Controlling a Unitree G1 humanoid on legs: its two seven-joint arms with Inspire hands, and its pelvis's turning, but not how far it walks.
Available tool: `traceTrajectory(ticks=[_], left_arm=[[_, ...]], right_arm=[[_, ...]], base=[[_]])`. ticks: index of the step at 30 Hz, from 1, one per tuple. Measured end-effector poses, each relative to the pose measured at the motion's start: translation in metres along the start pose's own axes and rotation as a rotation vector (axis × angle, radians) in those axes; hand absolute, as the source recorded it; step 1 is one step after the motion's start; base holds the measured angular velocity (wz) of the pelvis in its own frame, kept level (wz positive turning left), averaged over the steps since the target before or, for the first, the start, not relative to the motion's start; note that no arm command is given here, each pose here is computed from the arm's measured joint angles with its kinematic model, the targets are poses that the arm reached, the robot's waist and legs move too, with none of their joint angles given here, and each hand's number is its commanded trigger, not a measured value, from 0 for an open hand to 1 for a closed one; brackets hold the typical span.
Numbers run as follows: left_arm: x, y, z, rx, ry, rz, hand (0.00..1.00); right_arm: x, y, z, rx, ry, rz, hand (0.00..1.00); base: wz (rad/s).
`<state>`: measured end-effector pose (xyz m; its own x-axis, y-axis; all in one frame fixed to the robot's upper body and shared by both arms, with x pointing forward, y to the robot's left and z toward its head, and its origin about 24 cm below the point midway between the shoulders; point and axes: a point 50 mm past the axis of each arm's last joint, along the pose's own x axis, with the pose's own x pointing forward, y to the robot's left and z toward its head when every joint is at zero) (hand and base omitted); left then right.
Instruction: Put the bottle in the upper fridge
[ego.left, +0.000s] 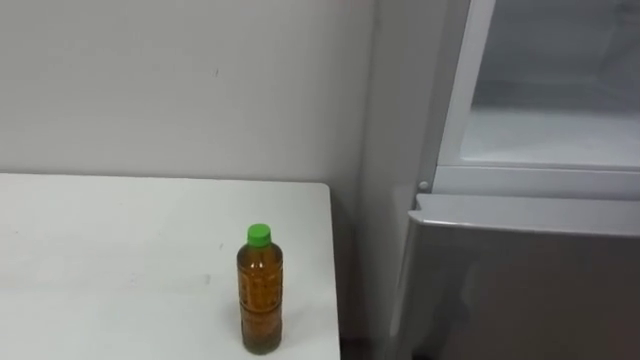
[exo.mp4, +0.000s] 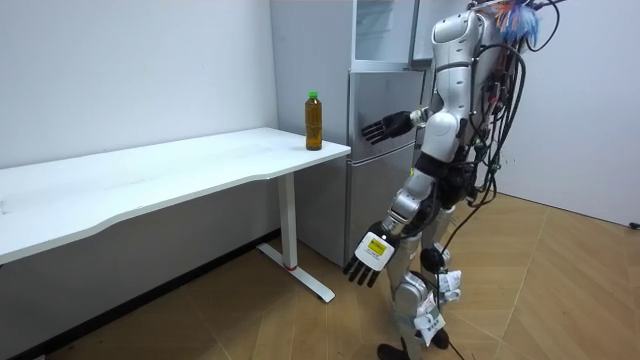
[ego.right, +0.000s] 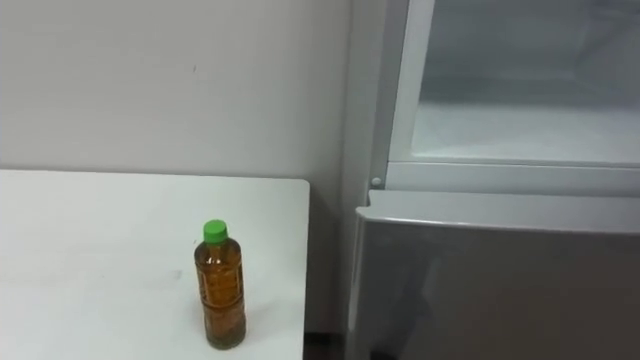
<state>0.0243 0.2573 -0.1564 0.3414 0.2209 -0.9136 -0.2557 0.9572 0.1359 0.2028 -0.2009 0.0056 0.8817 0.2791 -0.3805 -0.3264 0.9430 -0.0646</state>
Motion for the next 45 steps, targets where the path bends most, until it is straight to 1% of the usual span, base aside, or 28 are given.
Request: traceTrajectory(ticks=[6,14,18,22,25,27,28,30,31,34,39,45], left_arm=[[0.0,0.004,0.001,-0.008,-0.005,0.013,0.0],[0.0,0.003,0.003,-0.008,-0.01,0.002,0.0],[0.0,0.003,0.003,-0.01,-0.011,0.0,0.0],[0.001,0.003,0.005,-0.011,-0.015,-0.004,0.0],[0.001,0.001,0.003,-0.005,-0.003,-0.009,0.0],[0.001,-0.004,-0.001,0.015,0.017,-0.021,0.0],[0.001,-0.005,-0.002,0.026,0.023,-0.024,0.0],[0.0,-0.003,-0.009,0.05,0.051,-0.018,0.0],[-0.001,-0.002,-0.012,0.066,0.066,-0.014,0.0],[-0.003,0.0,-0.02,0.086,0.099,-0.001,0.0],[-0.002,-0.003,-0.02,0.132,0.114,-0.016,0.0],[-0.002,-0.003,-0.021,0.162,0.129,-0.018,0.0]], right_arm=[[0.0,-0.002,0.001,-0.009,0.006,-0.022,0.0],[0.003,-0.003,0.005,-0.014,-0.007,-0.04,0.0],[0.005,-0.004,0.01,-0.019,-0.02,-0.043,0.0],[0.005,-0.001,0.023,-0.028,-0.068,-0.038,0.0],[0.014,0.004,0.05,-0.022,-0.176,-0.009,0.0],[0.019,0.013,0.098,0.017,-0.408,0.028,0.0],[0.019,0.015,0.111,0.028,-0.477,0.037,0.0],[0.01,0.024,0.149,0.103,-0.72,0.093,0.0],[0.006,0.026,0.159,0.127,-0.8,0.11,0.0],[0.002,0.026,0.167,0.133,-0.865,0.111,0.0],[0.001,0.025,0.168,0.134,-0.875,0.099,0.0],[-0.005,0.022,0.172,0.121,-0.915,0.091,0.0]], base=[[0.06],[0.06],[0.01],[0.11],[0.1],[0.07],[0.17],[0.35],[0.36],[0.18],[0.0],[-0.01]])
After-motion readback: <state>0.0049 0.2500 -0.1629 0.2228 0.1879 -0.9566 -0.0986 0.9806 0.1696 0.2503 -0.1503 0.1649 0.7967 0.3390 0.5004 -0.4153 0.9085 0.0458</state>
